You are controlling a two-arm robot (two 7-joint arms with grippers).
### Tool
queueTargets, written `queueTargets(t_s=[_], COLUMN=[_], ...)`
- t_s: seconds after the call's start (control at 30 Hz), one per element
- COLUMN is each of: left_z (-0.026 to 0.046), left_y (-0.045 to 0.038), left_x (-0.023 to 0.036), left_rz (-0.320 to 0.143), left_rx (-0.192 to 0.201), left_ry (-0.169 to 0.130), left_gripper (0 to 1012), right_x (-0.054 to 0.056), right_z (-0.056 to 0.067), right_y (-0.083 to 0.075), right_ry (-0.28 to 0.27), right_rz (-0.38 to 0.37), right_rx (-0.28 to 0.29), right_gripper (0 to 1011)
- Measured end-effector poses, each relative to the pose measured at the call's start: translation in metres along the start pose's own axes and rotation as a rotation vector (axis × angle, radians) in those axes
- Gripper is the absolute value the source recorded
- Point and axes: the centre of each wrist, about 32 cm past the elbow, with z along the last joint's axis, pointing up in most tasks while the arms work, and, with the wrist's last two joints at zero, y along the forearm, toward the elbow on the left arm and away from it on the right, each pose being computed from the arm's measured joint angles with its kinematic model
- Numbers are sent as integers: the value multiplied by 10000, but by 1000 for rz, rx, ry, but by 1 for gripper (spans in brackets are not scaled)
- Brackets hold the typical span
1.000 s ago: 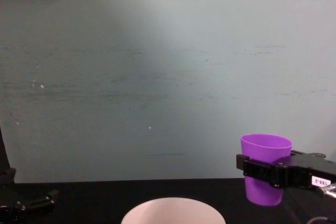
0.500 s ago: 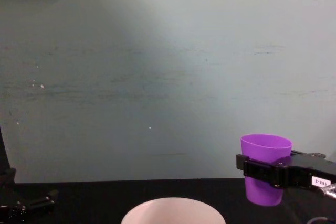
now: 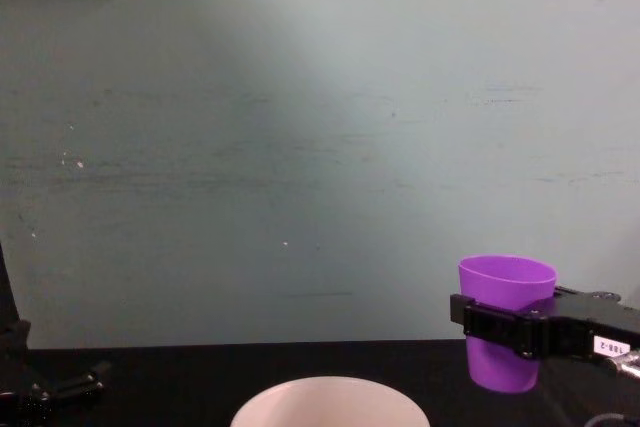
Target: Pick up the cup and pour the mung beans from the cup into the bowl.
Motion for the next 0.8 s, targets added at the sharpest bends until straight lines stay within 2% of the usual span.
queueTargets(t_s=[0.8], left_z=[0], left_y=[0], left_x=[0], left_rz=[0], left_rx=[0], left_ry=[0], left_gripper=[1000], right_x=[0], right_z=[0], right_y=[0], right_ry=[0], right_rz=[0], right_rx=[0], right_gripper=[722])
